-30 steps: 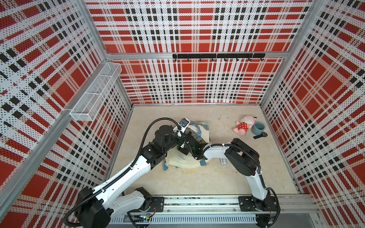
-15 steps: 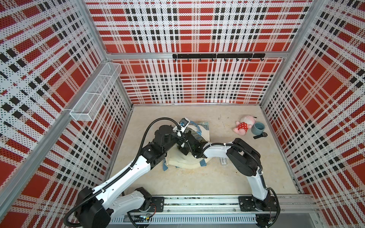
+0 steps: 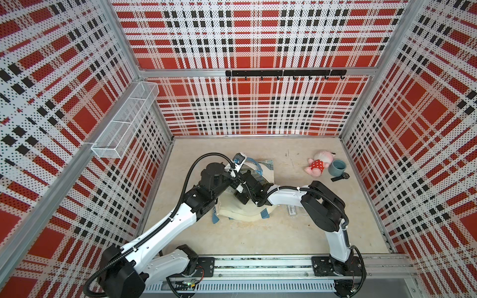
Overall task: Take out the compass set from the canvas bag
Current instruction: Pick up the compass set from the canvas bag.
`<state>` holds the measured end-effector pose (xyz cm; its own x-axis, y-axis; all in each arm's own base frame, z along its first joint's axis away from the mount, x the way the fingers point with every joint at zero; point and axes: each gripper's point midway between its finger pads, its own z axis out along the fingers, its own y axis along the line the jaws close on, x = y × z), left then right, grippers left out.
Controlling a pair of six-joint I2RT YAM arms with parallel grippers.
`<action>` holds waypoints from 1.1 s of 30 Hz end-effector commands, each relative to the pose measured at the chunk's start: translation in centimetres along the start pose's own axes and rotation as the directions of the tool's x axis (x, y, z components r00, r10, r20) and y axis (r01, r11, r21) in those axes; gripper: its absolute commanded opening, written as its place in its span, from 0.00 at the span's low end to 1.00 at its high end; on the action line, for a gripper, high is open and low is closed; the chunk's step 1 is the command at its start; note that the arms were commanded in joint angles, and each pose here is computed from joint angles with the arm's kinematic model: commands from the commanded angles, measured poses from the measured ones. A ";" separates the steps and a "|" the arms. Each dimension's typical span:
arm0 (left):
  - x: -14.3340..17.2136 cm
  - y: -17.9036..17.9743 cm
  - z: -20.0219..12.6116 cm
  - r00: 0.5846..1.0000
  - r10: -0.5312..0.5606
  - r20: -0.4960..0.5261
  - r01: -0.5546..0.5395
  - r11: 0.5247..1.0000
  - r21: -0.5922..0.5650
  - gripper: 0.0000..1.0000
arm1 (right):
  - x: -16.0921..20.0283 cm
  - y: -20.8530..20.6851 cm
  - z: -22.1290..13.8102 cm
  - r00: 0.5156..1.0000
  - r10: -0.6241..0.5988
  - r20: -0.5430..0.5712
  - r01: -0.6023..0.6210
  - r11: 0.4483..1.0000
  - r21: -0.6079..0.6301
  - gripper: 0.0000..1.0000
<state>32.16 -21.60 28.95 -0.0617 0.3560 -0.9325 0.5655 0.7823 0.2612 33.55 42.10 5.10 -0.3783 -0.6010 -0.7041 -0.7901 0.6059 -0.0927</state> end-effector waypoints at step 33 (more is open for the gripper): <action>-4.5 2.7 -1.1 0.983 -0.054 0.177 0.068 0.995 -0.072 0.00 | -5.0 5.7 -19.9 0.976 0.181 0.120 -0.145 0.955 -0.258 0.32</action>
<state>32.23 -21.43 31.63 -0.0091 0.2572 -0.9663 0.5541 0.8057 0.2093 23.84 35.93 14.55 -0.5516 -0.5226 -0.6501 -0.7562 0.6422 0.1254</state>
